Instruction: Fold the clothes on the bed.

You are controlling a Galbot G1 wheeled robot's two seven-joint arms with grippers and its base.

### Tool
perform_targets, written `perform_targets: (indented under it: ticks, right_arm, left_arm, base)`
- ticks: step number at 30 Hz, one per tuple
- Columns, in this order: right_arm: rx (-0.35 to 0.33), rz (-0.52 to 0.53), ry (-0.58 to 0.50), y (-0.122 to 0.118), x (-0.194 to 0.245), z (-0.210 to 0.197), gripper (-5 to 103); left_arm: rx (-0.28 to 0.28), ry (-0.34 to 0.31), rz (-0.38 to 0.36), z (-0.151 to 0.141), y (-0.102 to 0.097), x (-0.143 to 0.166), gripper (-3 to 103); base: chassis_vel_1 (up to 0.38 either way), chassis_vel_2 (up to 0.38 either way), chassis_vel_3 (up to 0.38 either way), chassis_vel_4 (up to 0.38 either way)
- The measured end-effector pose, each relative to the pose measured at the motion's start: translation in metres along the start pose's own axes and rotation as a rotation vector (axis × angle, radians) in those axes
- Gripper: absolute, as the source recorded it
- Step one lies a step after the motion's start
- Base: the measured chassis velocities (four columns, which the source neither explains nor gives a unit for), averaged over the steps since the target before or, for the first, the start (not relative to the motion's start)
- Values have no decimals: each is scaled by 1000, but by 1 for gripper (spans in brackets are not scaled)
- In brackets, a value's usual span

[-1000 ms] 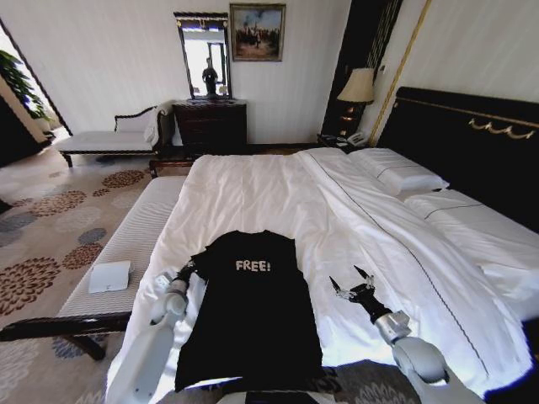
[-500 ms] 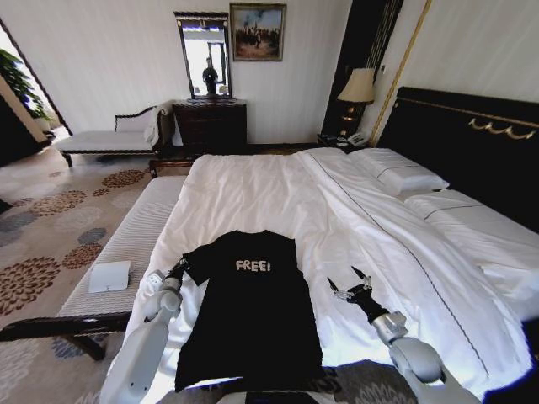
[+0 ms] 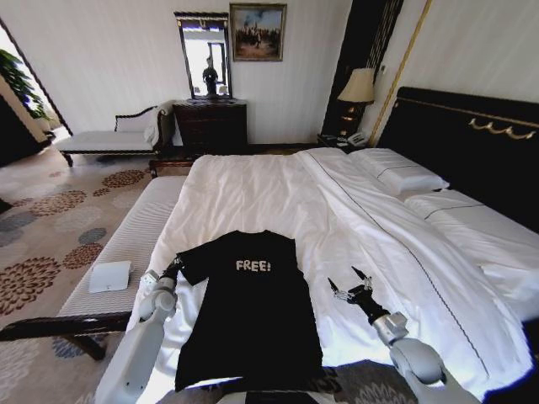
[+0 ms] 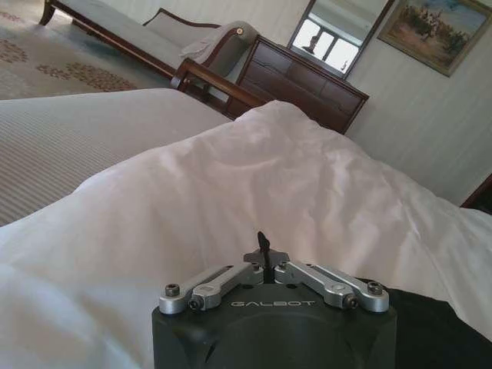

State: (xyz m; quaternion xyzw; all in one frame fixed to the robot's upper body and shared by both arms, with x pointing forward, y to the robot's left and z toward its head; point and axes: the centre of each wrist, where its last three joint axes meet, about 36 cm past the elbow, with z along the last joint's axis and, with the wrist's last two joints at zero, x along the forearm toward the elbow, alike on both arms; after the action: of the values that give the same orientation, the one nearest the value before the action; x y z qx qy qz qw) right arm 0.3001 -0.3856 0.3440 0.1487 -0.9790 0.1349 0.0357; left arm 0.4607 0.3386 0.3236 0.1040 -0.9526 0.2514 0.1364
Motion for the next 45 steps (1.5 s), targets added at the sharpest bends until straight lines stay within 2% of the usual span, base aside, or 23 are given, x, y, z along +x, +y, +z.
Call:
perform_targets:
  ticks: [2, 3, 4, 6, 7, 8, 9, 10, 11, 12, 13, 15, 18, 19, 20, 22, 25, 27, 28, 31, 35, 43, 45]
  right_arm:
    - [1, 2, 1, -1, 1, 0, 100]
    - [1, 4, 2, -2, 2, 0, 100]
    - [2, 6, 2, -2, 2, 0, 100]
    - [2, 7, 2, -3, 3, 0, 100]
    - [2, 7, 2, -3, 3, 0, 100]
    - [1, 7, 2, -3, 3, 1, 100]
    - [0, 6, 1, -2, 2, 1, 100]
    - [-1, 5, -1, -2, 1, 1, 100]
    - [-1, 5, -1, -2, 1, 1, 100]
    - [-2, 4, -2, -1, 0, 1, 100]
    - [-5, 3, -3, -1, 0, 1, 100]
    - [-6, 3, -2, -1, 0, 1, 100]
    - [-6, 5, -2, -1, 1, 2, 100]
    - [-6, 10, -3, -2, 2, 2, 100]
    - [-7, 12, -3, -3, 3, 2, 100]
    - [-7, 13, -3, -4, 4, 3, 100]
    - [-10, 21, -3, -6, 6, 3, 100]
    - [-10, 22, -3, -7, 7, 3, 100]
    - [-10, 26, -3, -8, 9, 3, 100]
    - [-11, 34, -1, -10, 12, 4, 100]
    - [-11, 43, 0, -13, 16, 4, 100]
    - [-11, 48, 7, -17, 21, 7, 100]
    - [-12, 46, 7, -16, 20, 8, 100]
  left_arm:
    - [-8, -1, 2, 0, -2, 0, 1]
    - [-31, -3, 5, 2, -5, -1, 1]
    - [-87, -14, -1, 3, -8, -1, 1]
    - [-231, -49, -27, 7, -12, -2, 1]
    - [-231, -49, -27, 7, -12, -2, 1]
    - [-335, -72, -41, 11, -15, -2, 1]
    - [-416, -94, -45, 13, -21, 1, 1]
    - [-456, -105, -41, 14, -25, 4, 1]
    - [-456, -105, -41, 14, -25, 4, 1]
    - [-488, -115, -33, 16, -29, 6, 1]
    - [-540, -130, -5, 18, -38, 11, 1]
    - [-607, -138, 40, 22, -48, 17, 1]
    - [-654, -139, 71, 27, -51, 19, 1]
    - [-725, -139, 120, 36, -55, 23, 1]
    - [-766, -134, 152, 43, -58, 24, 1]
    - [-785, -130, 166, 47, -59, 24, 1]
    - [-878, -118, 245, 65, -70, 22, 1]
    - [-892, -118, 259, 67, -73, 21, 1]
    - [-925, -113, 297, 75, -81, 19, 1]
    - [-951, -104, 339, 85, -93, 16, 1]
    - [-971, -86, 360, 98, -98, 15, 1]
    - [-978, -62, 383, 114, -103, 18, 1]
    - [-960, -63, 379, 115, -112, 17, 1]
  base:
    - [0, 0, 0, 0]
    - [0, 0, 0, 0]
    - [0, 0, 0, 0]
    - [0, 0, 0, 0]
    - [0, 0, 0, 0]
    - [0, 0, 0, 0]
    - [0, 0, 0, 0]
    - [0, 0, 0, 0]
    - [0, 0, 0, 0]
    - [0, 0, 0, 0]
    - [0, 0, 0, 0]
    - [0, 0, 0, 0]
    - [0, 0, 0, 0]
    - [0, 0, 0, 0]
    - [0, 0, 0, 0]
    - [0, 0, 0, 0]
    - [0, 0, 0, 0]
    - [0, 0, 0, 0]
    - [0, 0, 0, 0]
    - [0, 0, 0, 0]
    - [0, 0, 0, 0]
    - [0, 0, 0, 0]
    - [0, 0, 0, 0]
